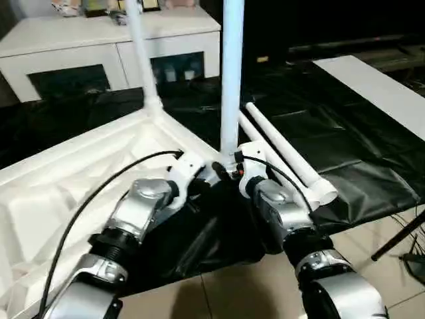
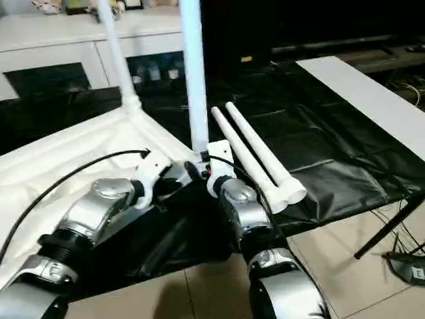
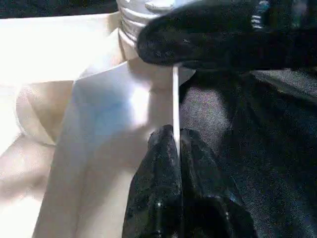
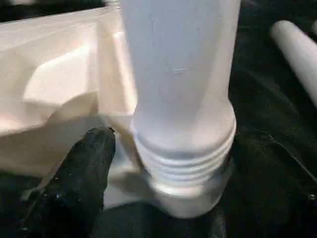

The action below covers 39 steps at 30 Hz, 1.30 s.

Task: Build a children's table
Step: Rotate leg to tighten

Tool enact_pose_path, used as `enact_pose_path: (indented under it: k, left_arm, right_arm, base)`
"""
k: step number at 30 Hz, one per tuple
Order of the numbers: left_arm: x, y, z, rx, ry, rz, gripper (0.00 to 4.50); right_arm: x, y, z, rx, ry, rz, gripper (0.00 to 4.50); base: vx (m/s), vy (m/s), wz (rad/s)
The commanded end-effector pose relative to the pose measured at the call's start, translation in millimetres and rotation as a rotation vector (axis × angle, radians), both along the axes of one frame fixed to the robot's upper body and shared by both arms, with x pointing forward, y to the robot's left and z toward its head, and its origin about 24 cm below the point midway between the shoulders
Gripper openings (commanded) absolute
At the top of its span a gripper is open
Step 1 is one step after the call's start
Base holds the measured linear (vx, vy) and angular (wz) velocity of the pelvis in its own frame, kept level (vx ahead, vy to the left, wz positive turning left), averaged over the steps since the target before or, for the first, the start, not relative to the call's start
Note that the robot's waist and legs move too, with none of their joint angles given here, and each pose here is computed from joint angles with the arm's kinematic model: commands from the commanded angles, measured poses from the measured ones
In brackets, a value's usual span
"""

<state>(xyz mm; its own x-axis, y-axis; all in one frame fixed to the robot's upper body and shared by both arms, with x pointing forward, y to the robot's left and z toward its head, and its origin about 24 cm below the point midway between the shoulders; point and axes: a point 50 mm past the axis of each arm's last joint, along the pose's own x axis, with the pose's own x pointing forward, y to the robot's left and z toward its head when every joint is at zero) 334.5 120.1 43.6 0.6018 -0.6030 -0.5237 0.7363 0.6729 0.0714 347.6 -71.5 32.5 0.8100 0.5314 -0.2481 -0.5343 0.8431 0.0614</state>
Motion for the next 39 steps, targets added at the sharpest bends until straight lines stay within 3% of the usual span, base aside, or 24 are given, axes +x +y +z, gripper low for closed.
enact_pose_path:
  k: [1, 8, 14, 20, 28, 39]
  left_arm:
    - [-6.9, 12, -10.1, 0.028, 0.035, -0.029, 0.0]
    - [-22.3, 23, -2.0, -0.013, 0.059, -0.269, 0.0]
    - [-32.2, 24, 3.1, -0.044, 0.096, -0.384, 0.0]
    - [-33.0, 29, 4.8, -0.032, 0.095, -0.393, 0.0]
    - [-34.3, 31, 6.0, -0.036, 0.1, -0.399, 0.0]
    - [-34.0, 31, 6.1, -0.038, 0.105, -0.412, 0.0]
  right_arm:
    - [-3.8, 0.9, 8.0, -0.008, -0.034, 0.136, 3.95]
    - [-22.9, -33.8, 12.7, -0.132, -0.071, 0.478, 3.95]
    - [-28.3, -45.2, 20.8, -0.157, -0.072, 0.583, 3.95]
    - [-24.7, -52.6, 24.2, -0.208, -0.078, 0.585, 3.95]
    - [-24.9, -53.1, 22.7, -0.21, -0.06, 0.604, 3.95]
    - [-15.2, -40.3, 18.7, -0.115, -0.036, 0.551, 3.95]
  base:
    - [0.0, 0.0, 0.0]
    - [0.0, 0.0, 0.0]
    - [0.0, 0.0, 0.0]
    - [0.0, 0.0, 0.0]
    - [0.0, 0.0, 0.0]
    - [0.0, 0.0, 0.0]
